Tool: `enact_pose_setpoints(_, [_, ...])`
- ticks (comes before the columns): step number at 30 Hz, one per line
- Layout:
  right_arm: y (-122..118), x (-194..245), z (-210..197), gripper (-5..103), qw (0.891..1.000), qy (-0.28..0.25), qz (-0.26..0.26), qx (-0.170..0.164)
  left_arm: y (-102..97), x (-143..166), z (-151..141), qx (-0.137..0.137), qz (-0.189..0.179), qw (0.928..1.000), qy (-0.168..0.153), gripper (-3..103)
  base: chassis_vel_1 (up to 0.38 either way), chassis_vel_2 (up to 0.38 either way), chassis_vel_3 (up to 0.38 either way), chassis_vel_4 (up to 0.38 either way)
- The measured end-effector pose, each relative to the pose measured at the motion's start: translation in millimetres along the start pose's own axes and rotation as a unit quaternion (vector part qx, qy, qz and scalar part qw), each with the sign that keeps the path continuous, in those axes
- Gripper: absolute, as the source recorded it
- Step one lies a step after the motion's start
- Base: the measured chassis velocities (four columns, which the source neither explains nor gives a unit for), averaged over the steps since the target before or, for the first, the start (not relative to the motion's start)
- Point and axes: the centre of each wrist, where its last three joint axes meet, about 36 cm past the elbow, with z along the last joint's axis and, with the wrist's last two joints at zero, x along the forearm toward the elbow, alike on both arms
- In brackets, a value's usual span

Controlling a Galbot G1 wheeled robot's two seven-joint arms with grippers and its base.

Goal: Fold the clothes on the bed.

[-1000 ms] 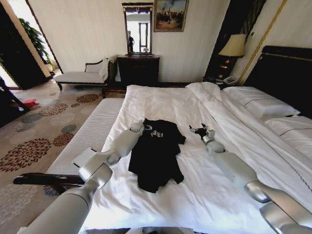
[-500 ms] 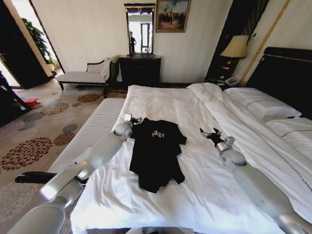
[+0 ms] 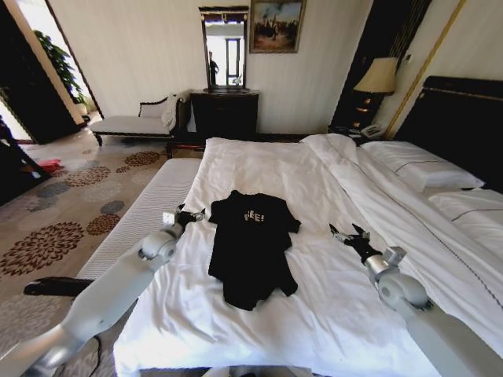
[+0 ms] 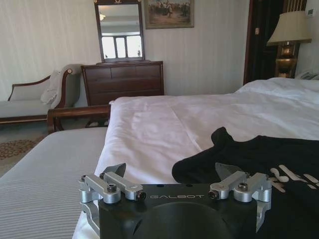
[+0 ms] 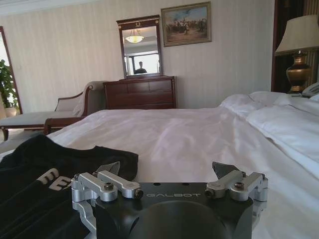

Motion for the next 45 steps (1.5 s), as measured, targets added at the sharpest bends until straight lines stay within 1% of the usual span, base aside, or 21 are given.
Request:
enact_pose_setpoints(2, [9, 20, 3, 100, 1.0, 0.004, -0.012, -0.006, 0.4, 20, 9, 0.0, 0.007, 1.0, -0.001, 100, 0.0, 0.0, 0.0, 0.0])
enact_pose_setpoints(3, [9, 20, 3, 100, 1.0, 0.004, -0.012, -0.006, 0.4, 20, 9, 0.0, 0.007, 1.0, -0.001, 100, 0.0, 0.0, 0.0, 0.0])
enact_pose_setpoints(5, [16, 31, 4, 100, 1.0, 0.005, -0.017, -0.011, -0.7, 33, 16, 0.0, 0.012, 0.9999, 0.001, 100, 0.0, 0.0, 0.0, 0.0])
enact_pose_setpoints(6, [25, 44, 3, 100, 1.0, 0.006, -0.021, -0.017, 0.5, 46, 19, 0.0, 0.012, 0.9999, -0.005, 100, 0.0, 0.0, 0.0, 0.0])
enact_pose_setpoints(8, [28, 49, 2, 100, 1.0, 0.006, -0.022, -0.02, 0.7, 52, 21, 0.0, 0.013, 0.9999, -0.007, 100, 0.0, 0.0, 0.0, 0.0])
enact_pose_setpoints(9, [34, 59, 1, 100, 0.999, 0.008, -0.025, -0.022, -0.3, 61, 25, 0.001, 0.014, 0.9998, -0.011, 100, 0.0, 0.0, 0.0, 0.0])
enact_pose_setpoints(11, [42, 75, -1, 100, 0.999, 0.013, -0.028, -0.024, -2.1, 76, 30, 0.007, 0.014, 0.9997, -0.016, 100, 0.0, 0.0, 0.0, 0.0])
enact_pose_setpoints(12, [42, 75, -1, 100, 0.999, 0.013, -0.028, -0.024, -2.1, 76, 30, 0.007, 0.014, 0.9997, -0.016, 100, 0.0, 0.0, 0.0, 0.0])
enact_pose_setpoints(16, [58, 104, 3, 100, 0.998, 0.032, -0.034, -0.038, -8.7, 108, 50, 0.025, 0.014, 0.9996, -0.006, 100, 0.0, 0.0, 0.0, 0.0])
enact_pose_setpoints(18, [63, 109, 5, 100, 0.998, 0.037, -0.035, -0.041, -9.7, 116, 54, 0.029, 0.015, 0.9995, -0.002, 100, 0.0, 0.0, 0.0, 0.0])
enact_pose_setpoints(21, [79, 123, 14, 100, 0.995, 0.059, -0.042, -0.063, -8.6, 134, 62, 0.03, 0.014, 0.9994, 0.001, 100, 0.0, 0.0, 0.0, 0.0])
enact_pose_setpoints(28, [100, 134, 23, 100, 0.988, 0.099, -0.076, -0.088, -8.9, 151, 61, 0.036, 0.011, 0.9993, 0.0, 100, 0.0, 0.0, 0.0, 0.0])
enact_pose_setpoints(32, [109, 133, 28, 100, 0.978, 0.127, -0.126, -0.106, -16.3, 161, 64, 0.042, 0.013, 0.999, 0.003, 100, 0.0, 0.0, 0.0, 0.0])
enact_pose_setpoints(33, [109, 133, 28, 100, 0.978, 0.127, -0.126, -0.106, -16.3, 161, 64, 0.042, 0.013, 0.999, 0.003, 100, 0.0, 0.0, 0.0, 0.0])
enact_pose_setpoints(34, [109, 132, 29, 100, 0.975, 0.133, -0.135, -0.117, -18.0, 162, 65, 0.041, 0.014, 0.9991, 0.004, 100, 0.0, 0.0, 0.0, 0.0])
enact_pose_setpoints(38, [108, 120, 28, 100, 0.957, 0.149, -0.164, -0.189, -26.3, 164, 72, 0.035, 0.021, 0.9991, 0.011, 100, 0.0, 0.0, 0.0, 0.0])
enact_pose_setpoints(39, [108, 120, 28, 100, 0.957, 0.149, -0.164, -0.189, -26.3, 164, 72, 0.035, 0.021, 0.9991, 0.011, 100, 0.0, 0.0, 0.0, 0.0])
enact_pose_setpoints(41, [103, 109, 27, 100, 0.946, 0.164, -0.169, -0.223, -29.8, 163, 73, 0.031, 0.024, 0.9991, 0.013, 100, 0.0, 0.0, 0.0, 0.0])
enact_pose_setpoints(43, [99, 104, 29, 100, 0.94, 0.177, -0.168, -0.237, -32.3, 159, 70, 0.027, 0.028, 0.9991, 0.013, 100, 0.0, 0.0, 0.0, 0.0])
enact_pose_setpoints(44, [99, 104, 29, 100, 0.94, 0.177, -0.168, -0.237, -32.3, 159, 70, 0.027, 0.028, 0.9991, 0.013, 100, 0.0, 0.0, 0.0, 0.0])
enact_pose_setpoints(45, [98, 105, 32, 100, 0.936, 0.187, -0.165, -0.25, -35.0, 156, 68, 0.024, 0.035, 0.999, 0.012, 100, 0.0, 0.0, 0.0, 0.0])
